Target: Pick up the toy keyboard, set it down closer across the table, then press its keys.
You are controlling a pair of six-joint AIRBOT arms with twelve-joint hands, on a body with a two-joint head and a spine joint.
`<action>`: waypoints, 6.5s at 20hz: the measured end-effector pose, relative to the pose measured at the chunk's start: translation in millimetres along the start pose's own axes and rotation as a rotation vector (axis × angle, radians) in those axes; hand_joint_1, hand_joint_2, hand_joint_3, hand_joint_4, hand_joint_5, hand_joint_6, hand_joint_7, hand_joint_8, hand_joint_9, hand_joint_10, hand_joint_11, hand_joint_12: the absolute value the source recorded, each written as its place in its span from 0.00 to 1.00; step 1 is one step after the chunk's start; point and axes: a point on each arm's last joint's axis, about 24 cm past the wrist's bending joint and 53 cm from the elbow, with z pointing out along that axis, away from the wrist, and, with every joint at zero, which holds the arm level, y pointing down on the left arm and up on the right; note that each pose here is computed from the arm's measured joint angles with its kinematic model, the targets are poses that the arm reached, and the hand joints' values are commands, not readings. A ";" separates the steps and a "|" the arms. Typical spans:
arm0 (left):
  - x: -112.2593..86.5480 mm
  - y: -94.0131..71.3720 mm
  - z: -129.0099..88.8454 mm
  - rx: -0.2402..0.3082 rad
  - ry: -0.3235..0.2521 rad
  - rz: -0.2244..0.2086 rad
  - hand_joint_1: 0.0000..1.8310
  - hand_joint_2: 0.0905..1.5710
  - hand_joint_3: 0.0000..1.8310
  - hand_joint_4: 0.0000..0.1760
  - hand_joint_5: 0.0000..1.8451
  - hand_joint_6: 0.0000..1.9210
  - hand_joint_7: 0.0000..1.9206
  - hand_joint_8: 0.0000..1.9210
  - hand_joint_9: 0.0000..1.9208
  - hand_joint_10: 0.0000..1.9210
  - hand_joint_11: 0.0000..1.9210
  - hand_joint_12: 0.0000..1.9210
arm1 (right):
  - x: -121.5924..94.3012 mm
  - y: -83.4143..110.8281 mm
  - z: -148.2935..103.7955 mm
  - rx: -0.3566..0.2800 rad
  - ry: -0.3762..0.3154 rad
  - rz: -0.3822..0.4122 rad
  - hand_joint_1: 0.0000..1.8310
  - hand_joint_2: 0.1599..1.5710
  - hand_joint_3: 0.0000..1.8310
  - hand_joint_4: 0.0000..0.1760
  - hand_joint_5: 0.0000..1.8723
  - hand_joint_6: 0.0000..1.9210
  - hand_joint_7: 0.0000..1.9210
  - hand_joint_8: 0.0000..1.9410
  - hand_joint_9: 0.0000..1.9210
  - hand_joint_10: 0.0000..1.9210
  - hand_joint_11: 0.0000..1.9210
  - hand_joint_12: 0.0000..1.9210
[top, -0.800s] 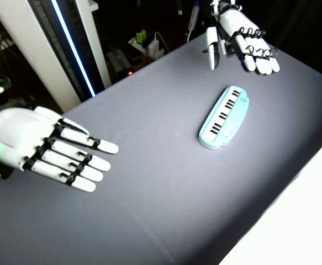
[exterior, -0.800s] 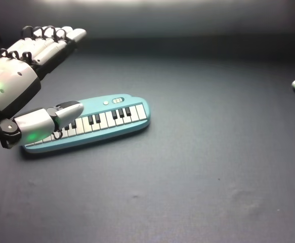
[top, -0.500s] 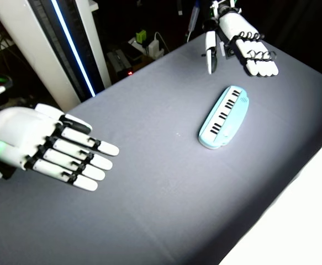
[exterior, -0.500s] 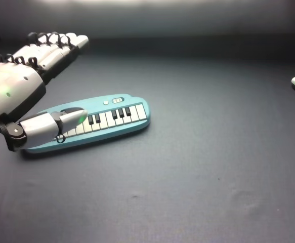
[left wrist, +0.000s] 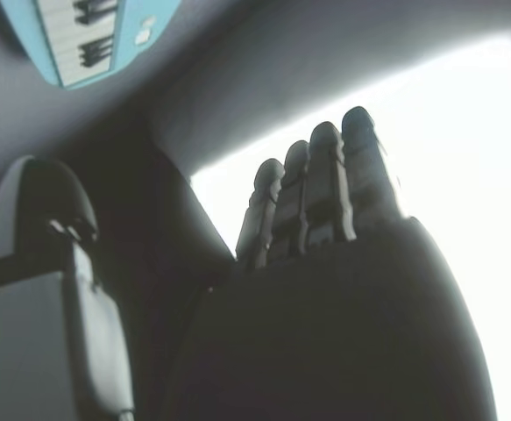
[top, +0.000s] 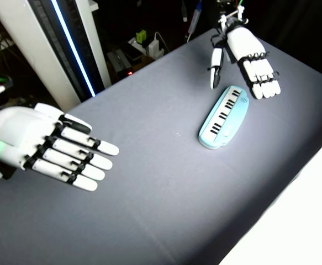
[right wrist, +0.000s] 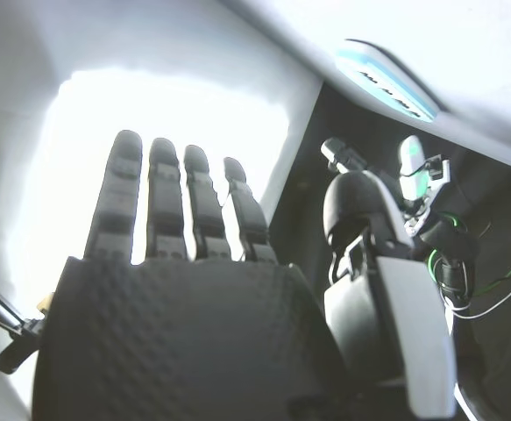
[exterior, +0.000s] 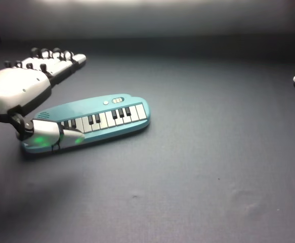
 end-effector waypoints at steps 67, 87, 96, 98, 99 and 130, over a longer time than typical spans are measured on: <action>156.9 -143.8 94.3 0.244 0.348 -0.050 0.52 0.71 0.00 0.22 0.15 0.09 0.13 0.01 0.10 0.13 0.00 0.67 | -5.1 1.7 -1.5 -0.008 -0.028 0.061 0.05 0.86 0.00 0.48 0.00 0.00 0.00 0.00 0.00 0.00 0.00 0.00; 6.0 -104.7 21.6 0.310 0.012 -0.094 0.32 0.81 0.01 0.45 0.00 0.00 0.00 0.00 0.00 0.00 0.00 0.00 | 23.5 22.9 9.2 -0.093 0.082 0.082 0.05 0.86 0.00 0.36 0.00 0.00 0.00 0.00 0.00 0.00 0.00 0.00; -43.1 -53.9 -28.4 0.224 -0.168 -0.137 0.33 0.80 0.00 0.08 0.01 0.00 0.00 0.00 0.00 0.00 0.00 0.00 | 101.0 33.3 63.5 -0.111 0.295 0.020 0.00 0.86 0.00 0.19 0.06 0.02 0.00 0.00 0.00 0.00 0.00 0.00; -40.4 -54.5 -29.5 0.222 -0.166 -0.148 0.34 0.80 0.00 0.12 0.01 0.00 0.00 0.00 0.00 0.00 0.00 0.00 | 113.3 26.8 68.0 -0.082 0.332 0.000 0.00 0.83 0.00 0.02 0.12 0.02 0.00 0.00 0.00 0.00 0.00 0.00; -38.2 -56.9 -29.9 0.230 -0.159 -0.145 0.35 0.80 0.00 0.24 0.01 0.00 0.00 0.00 0.00 0.00 0.00 0.00 | 118.4 26.1 68.1 -0.077 0.348 -0.006 0.00 0.81 0.00 0.00 0.16 0.01 0.00 0.00 0.00 0.00 0.00 0.00; -53.0 -60.6 -50.2 0.260 -0.224 -0.155 0.37 0.83 0.00 0.40 0.00 0.00 0.00 0.00 0.00 0.00 0.00 0.00 | 22.0 28.7 22.7 -0.083 0.096 0.016 0.00 0.84 0.00 0.97 0.00 0.00 0.00 0.00 0.00 0.00 0.00 0.00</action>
